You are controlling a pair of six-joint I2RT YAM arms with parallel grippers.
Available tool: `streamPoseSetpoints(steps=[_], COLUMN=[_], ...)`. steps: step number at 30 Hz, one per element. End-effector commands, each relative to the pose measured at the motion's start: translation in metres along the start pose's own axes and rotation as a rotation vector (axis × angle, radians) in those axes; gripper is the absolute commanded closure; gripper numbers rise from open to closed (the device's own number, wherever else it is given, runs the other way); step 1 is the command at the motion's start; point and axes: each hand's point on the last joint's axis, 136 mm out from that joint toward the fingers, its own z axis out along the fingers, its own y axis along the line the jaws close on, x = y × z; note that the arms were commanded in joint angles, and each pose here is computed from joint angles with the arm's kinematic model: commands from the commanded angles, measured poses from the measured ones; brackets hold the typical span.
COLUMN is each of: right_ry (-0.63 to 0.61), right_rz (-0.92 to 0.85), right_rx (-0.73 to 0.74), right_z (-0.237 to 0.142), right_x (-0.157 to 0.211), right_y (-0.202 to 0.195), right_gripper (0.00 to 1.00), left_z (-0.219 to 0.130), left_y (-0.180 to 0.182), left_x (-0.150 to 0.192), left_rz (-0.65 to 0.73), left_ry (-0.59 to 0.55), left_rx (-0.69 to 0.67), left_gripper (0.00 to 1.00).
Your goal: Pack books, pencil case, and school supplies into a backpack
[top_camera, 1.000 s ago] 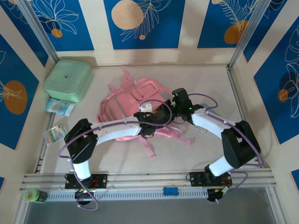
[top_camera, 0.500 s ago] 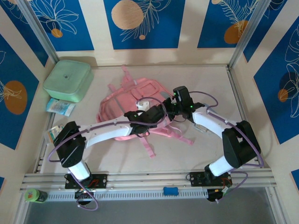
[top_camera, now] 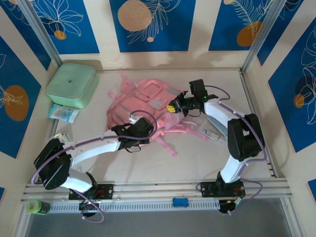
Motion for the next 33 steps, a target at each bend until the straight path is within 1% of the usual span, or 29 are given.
streamPoseSetpoints(steps=[1, 5, 7, 9, 10, 11, 12, 13, 14, 17, 20, 23, 25, 26, 28, 29, 30, 33], right_ry=[-0.016, 0.003, 0.008, 0.019, 0.024, 0.028, 0.028, 0.025, 0.021, 0.01, 0.003, -0.024, -0.033, -0.03, -0.002, 0.021, 0.04, 0.053], right_rz=[-0.118, -0.125, -0.12, -0.115, -0.116, -0.113, -0.115, -0.119, -0.123, -0.136, -0.16, -0.175, -0.189, -0.198, -0.212, -0.213, -0.224, -0.233], right_rx=[-0.091, -0.084, -0.08, -0.081, -0.082, -0.08, -0.078, -0.076, -0.07, -0.062, -0.055, -0.039, -0.038, -0.047, -0.067, -0.073, -0.081, -0.056], right_z=[-0.012, -0.007, -0.005, -0.002, -0.001, 0.0, 0.0, 0.0, -0.001, -0.003, -0.004, -0.004, 0.0, 0.002, 0.007, 0.008, 0.008, -0.002], right_x=[-0.007, 0.0, 0.001, 0.003, 0.004, 0.005, 0.005, 0.003, 0.002, -0.009, -0.028, -0.052, -0.065, -0.071, -0.076, -0.076, -0.074, -0.059], right_y=[0.033, 0.03, 0.028, 0.025, 0.024, 0.023, 0.022, 0.021, 0.02, 0.017, 0.019, 0.024, 0.03, 0.034, 0.044, 0.045, 0.048, 0.041], right_gripper=[1.0, 1.0, 1.0, 1.0, 1.0, 1.0, 1.0, 1.0, 1.0, 1.0, 1.0, 1.0, 1.0, 1.0, 1.0, 0.94, 0.84, 0.66], left_z=[0.013, 0.027, 0.032, 0.036, 0.037, 0.037, 0.037, 0.036, 0.033, 0.02, 0.005, -0.005, -0.01, -0.013, -0.018, -0.02, -0.02, -0.018], left_y=[0.002, 0.006, 0.004, 0.001, 0.0, 0.0, 0.002, 0.004, 0.006, 0.019, 0.03, 0.027, 0.01, -0.006, -0.032, -0.045, -0.053, -0.057], left_x=[0.016, 0.003, -0.003, -0.008, -0.01, -0.011, -0.012, -0.012, -0.013, -0.013, -0.01, 0.0, 0.007, 0.01, 0.01, 0.007, 0.004, -0.009], left_rz=[0.065, 0.051, 0.048, 0.05, 0.052, 0.056, 0.054, 0.052, 0.052, 0.048, 0.047, 0.052, 0.053, 0.064, 0.079, 0.09, 0.091, 0.094], left_ry=[0.069, 0.037, 0.015, -0.007, -0.011, -0.014, -0.017, -0.02, -0.024, -0.035, -0.029, -0.008, -0.005, 0.001, -0.008, -0.012, -0.01, -0.045], left_rx=[0.026, -0.008, 0.004, 0.015, 0.015, 0.013, 0.007, -0.001, -0.006, -0.028, -0.04, -0.006, 0.051, 0.103, 0.164, 0.198, 0.214, 0.192], left_gripper=[1.0, 0.86, 0.81, 0.8, 0.8, 0.83, 0.91, 0.97, 1.0, 1.0, 1.0, 1.0, 1.0, 1.0, 1.0, 1.0, 1.0, 1.0])
